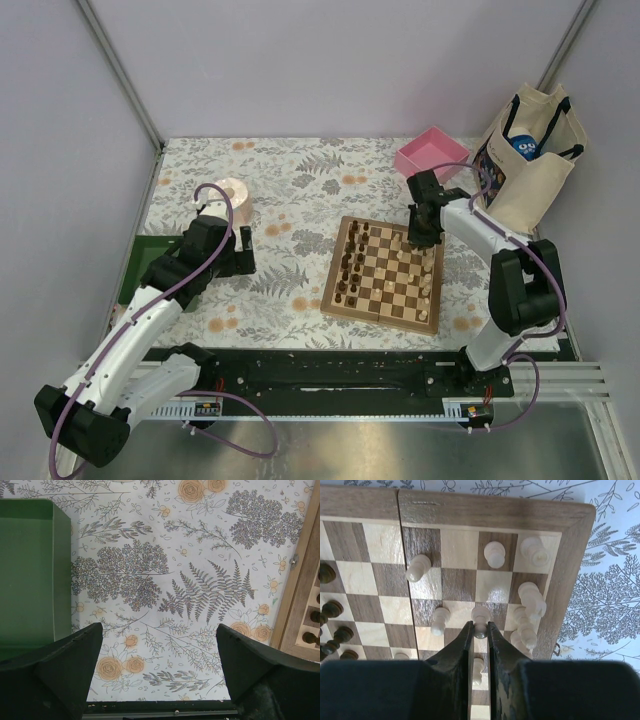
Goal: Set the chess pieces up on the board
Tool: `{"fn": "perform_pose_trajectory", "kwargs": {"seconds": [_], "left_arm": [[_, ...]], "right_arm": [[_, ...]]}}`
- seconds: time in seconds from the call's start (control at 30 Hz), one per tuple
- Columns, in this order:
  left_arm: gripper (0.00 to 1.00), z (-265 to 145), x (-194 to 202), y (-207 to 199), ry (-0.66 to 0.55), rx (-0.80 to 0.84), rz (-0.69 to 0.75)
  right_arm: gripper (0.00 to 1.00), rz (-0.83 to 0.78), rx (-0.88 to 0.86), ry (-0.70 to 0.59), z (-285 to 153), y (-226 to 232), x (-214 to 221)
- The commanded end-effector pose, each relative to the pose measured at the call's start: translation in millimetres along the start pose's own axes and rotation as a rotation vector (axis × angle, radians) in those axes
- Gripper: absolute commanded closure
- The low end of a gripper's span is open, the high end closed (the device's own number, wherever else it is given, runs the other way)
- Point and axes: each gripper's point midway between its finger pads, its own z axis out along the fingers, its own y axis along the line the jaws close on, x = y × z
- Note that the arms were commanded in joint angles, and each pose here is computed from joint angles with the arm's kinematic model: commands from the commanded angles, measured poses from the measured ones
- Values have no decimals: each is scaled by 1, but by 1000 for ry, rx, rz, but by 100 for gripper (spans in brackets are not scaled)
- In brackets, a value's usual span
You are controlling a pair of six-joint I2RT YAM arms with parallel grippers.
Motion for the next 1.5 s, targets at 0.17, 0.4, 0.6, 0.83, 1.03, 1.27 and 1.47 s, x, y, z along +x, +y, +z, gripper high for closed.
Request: {"fn": "perform_pose_trajectory", "kwargs": {"seconds": [0.17, 0.4, 0.6, 0.83, 1.03, 1.27, 1.47], "left_arm": [[1, 0, -8, -4, -28, 22, -5], [1, 1, -8, -4, -25, 18, -3], [1, 1, -8, -4, -23, 19, -3], [1, 1, -8, -5, -24, 20, -3], [1, 2, -6, -4, -19, 16, -2], [1, 1, -8, -5, -24, 21, -3], [1, 1, -8, -5, -25, 22, -4]], "right_arm": [[85, 2, 43, -42, 8, -1, -21], [84, 6, 33, -47, 14, -1, -26], [84, 15, 38, -47, 17, -4, -28], [83, 29, 35, -48, 19, -7, -32], [81, 29, 31, -40, 25, -6, -31], [73, 29, 18, -45, 21, -5, -32], [60, 26, 14, -49, 13, -5, -32]]}}
